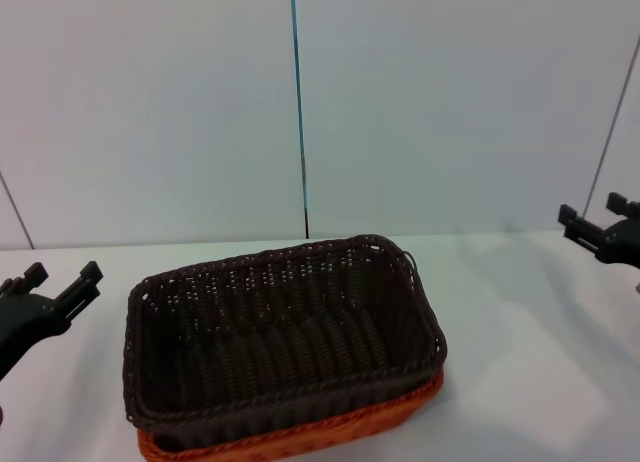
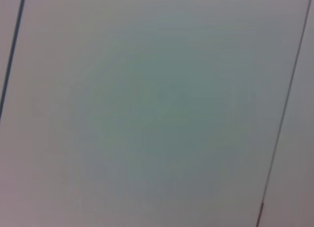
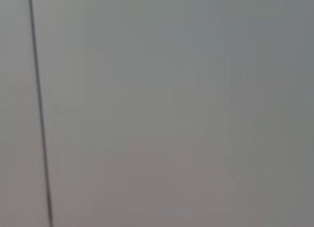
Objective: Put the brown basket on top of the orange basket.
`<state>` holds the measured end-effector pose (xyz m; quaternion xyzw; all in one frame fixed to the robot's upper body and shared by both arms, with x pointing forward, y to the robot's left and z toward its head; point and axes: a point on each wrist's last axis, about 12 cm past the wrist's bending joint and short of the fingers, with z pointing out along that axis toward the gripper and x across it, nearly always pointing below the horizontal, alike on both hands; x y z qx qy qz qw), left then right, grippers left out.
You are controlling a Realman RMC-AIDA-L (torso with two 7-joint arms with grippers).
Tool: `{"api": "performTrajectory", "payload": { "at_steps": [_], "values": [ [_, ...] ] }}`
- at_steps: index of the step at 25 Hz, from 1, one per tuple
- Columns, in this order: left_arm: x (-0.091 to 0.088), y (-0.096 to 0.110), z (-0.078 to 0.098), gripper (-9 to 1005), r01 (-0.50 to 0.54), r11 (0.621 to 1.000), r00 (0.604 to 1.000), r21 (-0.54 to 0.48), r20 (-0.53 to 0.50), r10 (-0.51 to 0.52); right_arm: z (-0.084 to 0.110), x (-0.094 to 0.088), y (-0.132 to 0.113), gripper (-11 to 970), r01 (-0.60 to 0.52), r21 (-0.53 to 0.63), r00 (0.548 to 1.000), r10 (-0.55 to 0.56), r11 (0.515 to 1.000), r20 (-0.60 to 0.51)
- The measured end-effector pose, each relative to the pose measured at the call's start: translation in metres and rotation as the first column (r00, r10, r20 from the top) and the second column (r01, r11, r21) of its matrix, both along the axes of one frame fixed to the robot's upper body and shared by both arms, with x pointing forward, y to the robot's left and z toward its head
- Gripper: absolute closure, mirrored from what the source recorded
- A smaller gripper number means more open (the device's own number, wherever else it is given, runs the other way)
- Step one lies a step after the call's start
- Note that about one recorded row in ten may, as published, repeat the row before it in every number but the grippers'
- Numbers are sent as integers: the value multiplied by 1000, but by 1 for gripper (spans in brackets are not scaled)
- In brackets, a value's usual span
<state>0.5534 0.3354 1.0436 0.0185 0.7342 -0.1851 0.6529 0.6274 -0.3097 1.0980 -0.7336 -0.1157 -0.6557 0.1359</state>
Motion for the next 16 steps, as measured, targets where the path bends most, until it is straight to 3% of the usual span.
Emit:
{"api": "performTrajectory", "payload": {
  "at_steps": [10,16],
  "values": [
    [14,-11,-2,150,-137,989,990,53,18,137,0,10,-7,193,86,-77,996,-88,993,-27],
    [20,-7,-2,149,-182,982,983,48,-9,182,1,15,-1,193,75,-114,996,-80,991,-38]
  ]
}}
